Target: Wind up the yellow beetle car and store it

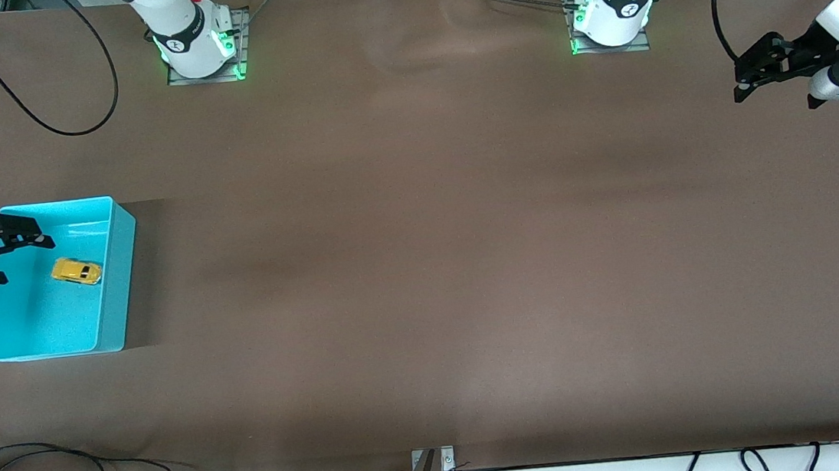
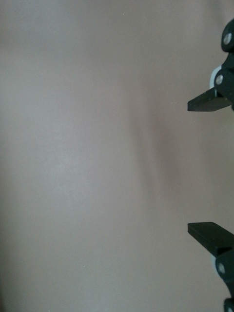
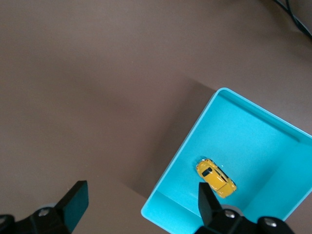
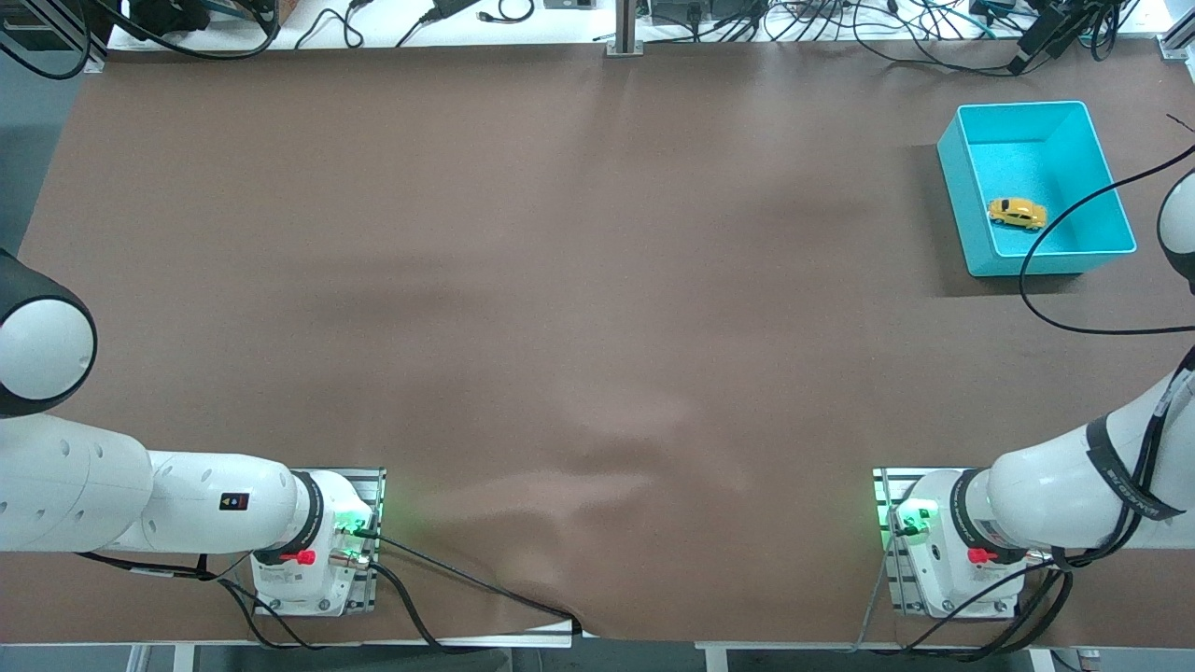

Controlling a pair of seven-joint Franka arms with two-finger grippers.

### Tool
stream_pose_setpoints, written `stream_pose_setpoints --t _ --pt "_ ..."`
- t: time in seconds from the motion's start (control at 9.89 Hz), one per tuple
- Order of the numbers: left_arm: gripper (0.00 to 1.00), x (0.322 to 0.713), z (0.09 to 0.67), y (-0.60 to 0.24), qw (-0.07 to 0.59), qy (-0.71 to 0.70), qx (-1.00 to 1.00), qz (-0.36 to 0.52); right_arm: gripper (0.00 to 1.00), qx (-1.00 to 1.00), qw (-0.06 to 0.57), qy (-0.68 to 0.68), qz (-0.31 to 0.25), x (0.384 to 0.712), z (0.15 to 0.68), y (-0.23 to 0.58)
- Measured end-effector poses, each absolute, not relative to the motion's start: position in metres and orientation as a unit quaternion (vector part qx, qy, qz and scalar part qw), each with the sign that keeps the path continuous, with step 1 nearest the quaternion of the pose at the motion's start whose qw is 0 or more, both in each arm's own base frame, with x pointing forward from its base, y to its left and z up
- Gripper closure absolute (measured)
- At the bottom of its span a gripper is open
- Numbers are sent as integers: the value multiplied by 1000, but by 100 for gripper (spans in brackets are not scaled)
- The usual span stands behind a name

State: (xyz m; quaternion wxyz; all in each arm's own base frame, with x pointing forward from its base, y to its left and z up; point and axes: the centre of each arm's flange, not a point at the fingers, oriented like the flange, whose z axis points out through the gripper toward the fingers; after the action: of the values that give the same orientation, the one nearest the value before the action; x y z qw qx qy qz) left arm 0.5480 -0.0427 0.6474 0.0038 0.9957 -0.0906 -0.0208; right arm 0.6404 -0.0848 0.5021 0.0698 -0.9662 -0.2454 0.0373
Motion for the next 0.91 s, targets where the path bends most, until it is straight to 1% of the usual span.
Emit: stream_pose_setpoints --t 0.2,0.4,0.51,0.71,0.91 --pt "0 548 647 -43 4 -91 996 -21 0 -976 76 -199 41 632 525 -53" --pt "0 548 646 -43 4 -91 996 -23 0 -987 73 -139 44 627 536 -38" --pt "0 548 645 -44 4 -92 995 -25 0 -992 63 -97 46 625 540 -32" --pt "0 547 645 -48 4 -96 995 -28 0 -998 20 -33 47 618 553 -5" --pt "0 546 644 -57 4 -104 994 -30 0 -999 -7 29 44 605 559 29"
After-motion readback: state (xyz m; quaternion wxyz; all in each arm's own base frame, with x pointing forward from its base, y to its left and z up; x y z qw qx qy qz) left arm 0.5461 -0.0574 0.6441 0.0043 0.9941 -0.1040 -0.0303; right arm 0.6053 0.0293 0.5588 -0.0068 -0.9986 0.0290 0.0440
